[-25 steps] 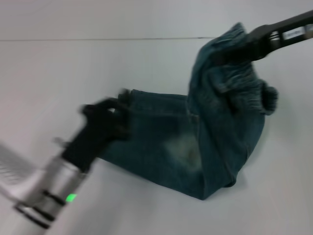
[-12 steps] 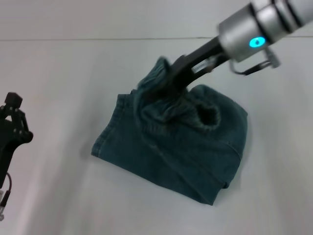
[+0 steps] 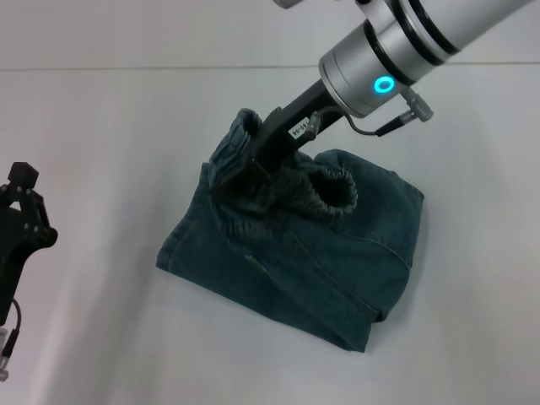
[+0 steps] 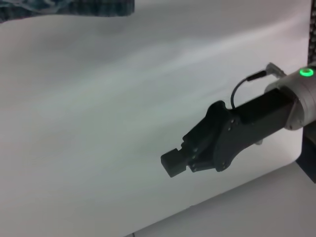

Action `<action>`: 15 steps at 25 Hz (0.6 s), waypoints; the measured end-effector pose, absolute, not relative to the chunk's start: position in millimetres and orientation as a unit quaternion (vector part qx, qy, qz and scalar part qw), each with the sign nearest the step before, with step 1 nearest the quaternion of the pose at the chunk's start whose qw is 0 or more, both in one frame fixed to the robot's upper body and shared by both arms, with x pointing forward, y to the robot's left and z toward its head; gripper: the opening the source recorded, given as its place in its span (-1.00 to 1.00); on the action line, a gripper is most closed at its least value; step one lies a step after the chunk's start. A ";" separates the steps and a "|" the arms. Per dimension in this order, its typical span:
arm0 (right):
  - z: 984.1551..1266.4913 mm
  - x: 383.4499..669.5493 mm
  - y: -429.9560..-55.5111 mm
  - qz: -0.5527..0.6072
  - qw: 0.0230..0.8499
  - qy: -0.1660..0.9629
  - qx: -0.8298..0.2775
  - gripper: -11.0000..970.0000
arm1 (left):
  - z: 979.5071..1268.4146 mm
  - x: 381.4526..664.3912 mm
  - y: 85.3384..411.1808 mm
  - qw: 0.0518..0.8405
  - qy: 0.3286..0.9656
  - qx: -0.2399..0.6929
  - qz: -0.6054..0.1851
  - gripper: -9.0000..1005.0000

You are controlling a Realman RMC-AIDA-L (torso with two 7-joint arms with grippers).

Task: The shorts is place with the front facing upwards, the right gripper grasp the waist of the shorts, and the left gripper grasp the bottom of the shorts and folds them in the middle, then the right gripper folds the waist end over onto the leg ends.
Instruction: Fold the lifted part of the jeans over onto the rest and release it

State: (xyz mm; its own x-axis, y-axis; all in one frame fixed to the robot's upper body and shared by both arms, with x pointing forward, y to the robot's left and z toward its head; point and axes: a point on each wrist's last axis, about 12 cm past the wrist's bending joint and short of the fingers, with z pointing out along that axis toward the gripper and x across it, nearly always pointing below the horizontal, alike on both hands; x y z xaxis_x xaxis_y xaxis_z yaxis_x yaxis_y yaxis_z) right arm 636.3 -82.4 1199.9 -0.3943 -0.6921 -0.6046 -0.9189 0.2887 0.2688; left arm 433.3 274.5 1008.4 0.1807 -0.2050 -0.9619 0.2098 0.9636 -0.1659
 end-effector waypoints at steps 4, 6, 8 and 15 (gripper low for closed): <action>1207.4 636.4 -77.6 0.273 0.184 0.779 -0.533 0.11 | 1009.2 436.9 273.7 0.768 0.625 0.005 -0.136 -0.98; 1214.1 635.9 -72.9 0.255 0.179 0.777 -0.547 0.31 | 1008.6 438.8 273.2 0.766 0.629 0.006 -0.136 -0.98; 1221.5 634.7 -67.2 0.236 0.172 0.774 -0.562 0.50 | 1007.8 440.6 272.6 0.762 0.632 0.006 -0.136 -0.98; 1229.5 628.1 -67.5 0.205 0.141 0.766 -0.593 0.84 | 1008.0 443.3 272.8 0.761 0.634 0.008 -0.136 -0.98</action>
State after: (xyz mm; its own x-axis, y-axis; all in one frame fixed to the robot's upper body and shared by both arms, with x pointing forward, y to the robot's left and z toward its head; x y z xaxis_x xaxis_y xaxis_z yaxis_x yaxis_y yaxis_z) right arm 628.1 -67.5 1229.5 -0.2563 -0.8509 -0.4585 -0.9662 0.2120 0.1467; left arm 443.3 272.8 1008.0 0.1583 -0.1964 -0.9677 0.2160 0.9632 -0.1602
